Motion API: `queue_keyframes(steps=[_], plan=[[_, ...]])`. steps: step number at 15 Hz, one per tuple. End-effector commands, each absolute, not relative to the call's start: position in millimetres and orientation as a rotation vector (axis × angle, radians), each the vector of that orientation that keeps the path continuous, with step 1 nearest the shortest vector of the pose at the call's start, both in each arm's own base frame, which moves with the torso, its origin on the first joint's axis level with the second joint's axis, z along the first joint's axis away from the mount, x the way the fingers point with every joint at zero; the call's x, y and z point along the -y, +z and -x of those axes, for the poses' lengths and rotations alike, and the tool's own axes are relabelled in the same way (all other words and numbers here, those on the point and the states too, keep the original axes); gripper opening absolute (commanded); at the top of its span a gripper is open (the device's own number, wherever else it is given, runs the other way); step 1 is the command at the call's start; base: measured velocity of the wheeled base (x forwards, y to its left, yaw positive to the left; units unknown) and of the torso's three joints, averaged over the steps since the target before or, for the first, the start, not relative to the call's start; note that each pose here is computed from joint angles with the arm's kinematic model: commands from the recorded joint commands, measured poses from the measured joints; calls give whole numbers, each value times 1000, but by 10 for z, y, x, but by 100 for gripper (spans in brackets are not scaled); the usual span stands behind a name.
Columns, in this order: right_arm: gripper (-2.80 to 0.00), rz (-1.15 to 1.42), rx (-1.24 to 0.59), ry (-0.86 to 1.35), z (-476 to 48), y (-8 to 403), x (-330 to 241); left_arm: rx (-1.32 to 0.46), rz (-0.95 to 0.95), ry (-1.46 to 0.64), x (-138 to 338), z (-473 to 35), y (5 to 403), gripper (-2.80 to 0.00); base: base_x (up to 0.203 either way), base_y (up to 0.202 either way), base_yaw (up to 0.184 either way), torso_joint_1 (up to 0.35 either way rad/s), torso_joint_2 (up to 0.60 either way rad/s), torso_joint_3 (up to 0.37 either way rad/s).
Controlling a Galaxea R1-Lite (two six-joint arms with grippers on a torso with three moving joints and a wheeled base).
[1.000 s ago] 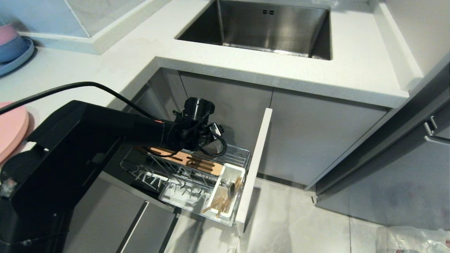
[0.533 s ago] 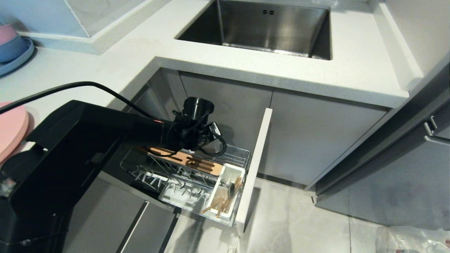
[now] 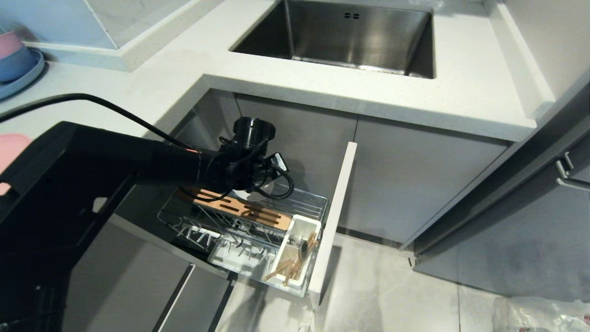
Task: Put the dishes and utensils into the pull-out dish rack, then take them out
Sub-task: Take the bowl out of the cupboard
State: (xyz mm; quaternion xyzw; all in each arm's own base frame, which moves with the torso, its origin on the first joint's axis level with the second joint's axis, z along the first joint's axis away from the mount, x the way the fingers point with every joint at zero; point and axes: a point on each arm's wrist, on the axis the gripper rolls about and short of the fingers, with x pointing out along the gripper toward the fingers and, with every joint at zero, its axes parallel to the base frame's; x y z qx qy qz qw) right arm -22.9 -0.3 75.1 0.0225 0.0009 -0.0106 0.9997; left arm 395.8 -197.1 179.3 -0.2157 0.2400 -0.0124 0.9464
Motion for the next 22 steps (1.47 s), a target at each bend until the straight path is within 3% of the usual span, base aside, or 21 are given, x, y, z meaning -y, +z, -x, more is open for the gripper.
queue_keyframes(steps=[1, 9, 15, 22], plan=[[-280, -46, -4, -20, 227, 747, 3, -442, 464, -49, 1946, -3810, 2054, -280, 0, 0, 0, 0, 0, 0], [-280, -45, -4, -21, 227, 747, 3, -229, 544, -245, 1803, -2528, 3224, -280, 0, 0, 0, 0, 0, 0], [-280, -46, -4, -21, 227, 747, 3, 35, 522, -376, 1169, -1364, 3936, -280, 0, 0, 0, 0, 0, 0], [-280, -45, -4, -20, 227, 747, 3, 177, 195, 73, 203, -1061, 4059, -280, 0, 0, 0, 0, 0, 0]])
